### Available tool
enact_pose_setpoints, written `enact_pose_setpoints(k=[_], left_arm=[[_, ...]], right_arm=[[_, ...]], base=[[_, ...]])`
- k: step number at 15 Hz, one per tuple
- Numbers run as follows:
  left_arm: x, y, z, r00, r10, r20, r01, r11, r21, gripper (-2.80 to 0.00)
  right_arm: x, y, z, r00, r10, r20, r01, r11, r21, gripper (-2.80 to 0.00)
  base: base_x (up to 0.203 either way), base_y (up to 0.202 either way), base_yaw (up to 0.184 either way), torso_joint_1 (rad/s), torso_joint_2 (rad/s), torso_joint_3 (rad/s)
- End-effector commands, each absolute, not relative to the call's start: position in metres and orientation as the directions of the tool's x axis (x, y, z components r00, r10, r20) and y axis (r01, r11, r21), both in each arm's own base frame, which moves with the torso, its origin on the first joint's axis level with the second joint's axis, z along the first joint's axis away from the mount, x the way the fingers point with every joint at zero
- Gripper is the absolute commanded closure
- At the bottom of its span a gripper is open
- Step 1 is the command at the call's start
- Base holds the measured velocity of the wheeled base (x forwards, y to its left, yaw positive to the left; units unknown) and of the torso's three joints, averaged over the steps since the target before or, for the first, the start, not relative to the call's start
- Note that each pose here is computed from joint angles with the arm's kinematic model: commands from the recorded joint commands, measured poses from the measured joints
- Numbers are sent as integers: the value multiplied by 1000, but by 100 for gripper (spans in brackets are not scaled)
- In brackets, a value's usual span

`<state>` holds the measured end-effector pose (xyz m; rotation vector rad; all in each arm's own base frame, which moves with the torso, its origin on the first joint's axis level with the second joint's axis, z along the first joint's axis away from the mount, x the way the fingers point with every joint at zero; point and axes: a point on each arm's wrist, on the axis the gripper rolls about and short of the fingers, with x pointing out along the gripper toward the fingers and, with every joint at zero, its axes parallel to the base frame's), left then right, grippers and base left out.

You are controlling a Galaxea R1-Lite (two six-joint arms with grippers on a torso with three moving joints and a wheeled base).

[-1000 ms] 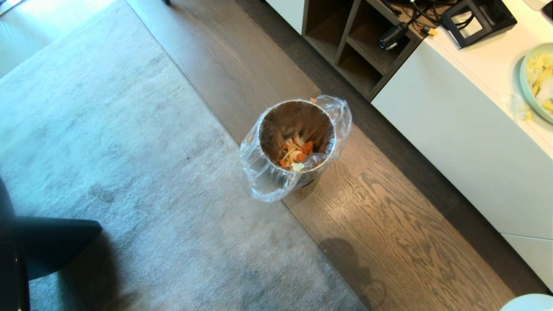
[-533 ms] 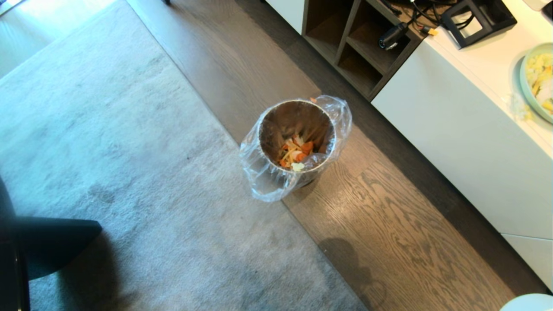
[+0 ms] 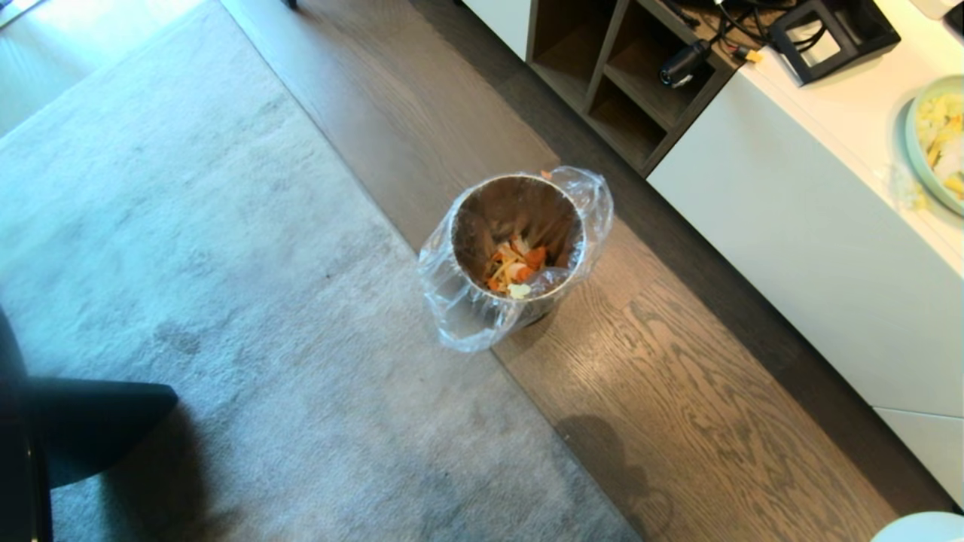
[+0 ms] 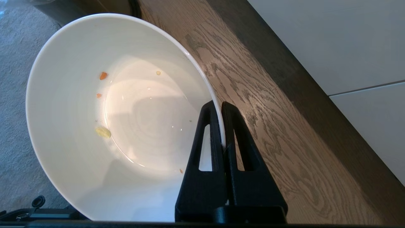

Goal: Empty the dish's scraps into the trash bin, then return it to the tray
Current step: Put the bowl back to the table

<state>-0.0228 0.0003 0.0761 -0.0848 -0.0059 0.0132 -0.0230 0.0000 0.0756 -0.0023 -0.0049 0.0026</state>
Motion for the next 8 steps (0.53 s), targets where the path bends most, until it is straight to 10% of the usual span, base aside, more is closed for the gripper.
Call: enact_pose_setpoints(k=[1, 8], left_arm=[[-23, 0, 76, 1000, 14, 6, -13, 996, -86, 0], [-23, 0, 76, 1000, 14, 6, -13, 996, -86, 0]], right_arm=[[-23, 0, 76, 1000, 3, 2, -3, 1000, -3, 0], [-23, 0, 76, 1000, 3, 3, -3, 1000, -3, 0]], base=[[0, 0, 0, 2, 7, 100], [0, 0, 0, 1, 3, 184]])
